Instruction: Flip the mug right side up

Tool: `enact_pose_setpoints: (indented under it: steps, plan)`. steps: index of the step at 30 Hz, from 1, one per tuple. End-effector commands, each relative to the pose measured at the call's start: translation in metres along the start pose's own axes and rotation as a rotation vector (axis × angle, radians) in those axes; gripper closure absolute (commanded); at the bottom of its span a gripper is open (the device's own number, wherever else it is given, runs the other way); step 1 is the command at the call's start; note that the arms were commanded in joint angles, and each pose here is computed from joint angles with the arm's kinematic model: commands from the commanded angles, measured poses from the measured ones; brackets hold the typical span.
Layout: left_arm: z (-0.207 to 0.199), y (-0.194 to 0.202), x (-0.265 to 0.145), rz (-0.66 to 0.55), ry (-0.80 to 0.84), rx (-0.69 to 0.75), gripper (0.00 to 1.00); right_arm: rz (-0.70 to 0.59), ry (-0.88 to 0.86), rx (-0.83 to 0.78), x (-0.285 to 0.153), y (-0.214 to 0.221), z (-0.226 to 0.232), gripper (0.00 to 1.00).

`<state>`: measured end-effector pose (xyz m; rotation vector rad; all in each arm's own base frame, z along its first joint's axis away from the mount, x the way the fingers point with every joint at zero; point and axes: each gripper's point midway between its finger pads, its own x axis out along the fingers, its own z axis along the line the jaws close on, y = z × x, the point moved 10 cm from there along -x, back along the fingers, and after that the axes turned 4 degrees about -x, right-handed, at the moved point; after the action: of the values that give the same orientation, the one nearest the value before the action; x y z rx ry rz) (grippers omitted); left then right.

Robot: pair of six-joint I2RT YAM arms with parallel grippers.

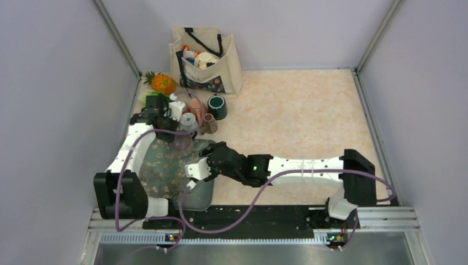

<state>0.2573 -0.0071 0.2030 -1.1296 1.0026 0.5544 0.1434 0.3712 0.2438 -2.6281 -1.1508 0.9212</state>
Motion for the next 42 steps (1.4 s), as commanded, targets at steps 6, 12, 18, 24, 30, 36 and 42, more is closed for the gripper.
enact_pose_setpoints:
  steps: [6,12,18,24,30,36,42]
  plan:
    - [0.087,0.051,-0.075,-0.068,-0.155,-0.314,1.00,-0.239,0.049,0.278,-0.041,0.011,-0.025,0.42]
    - [0.159,0.093,-0.071,-0.008,-0.336,-0.535,1.00,-0.277,0.074,0.348,-0.043,0.026,-0.032,0.42]
    - [0.198,0.108,-0.048,0.025,-0.409,-0.614,1.00,-0.250,0.067,0.358,-0.037,0.033,-0.026,0.42]
    - [0.216,0.106,-0.032,0.011,-0.423,-0.634,1.00,-0.254,0.070,0.375,-0.037,0.036,-0.026,0.42]
    - [0.221,0.109,-0.014,0.044,-0.354,-0.644,1.00,-0.246,0.081,0.389,-0.037,0.040,-0.027,0.42]
    - [0.213,0.104,-0.026,0.007,-0.321,-0.618,0.55,-0.235,0.089,0.466,-0.036,0.048,-0.032,0.41]
    - [0.200,0.082,-0.064,-0.077,-0.269,-0.557,0.35,-0.223,0.088,0.562,-0.033,0.064,-0.035,0.41]
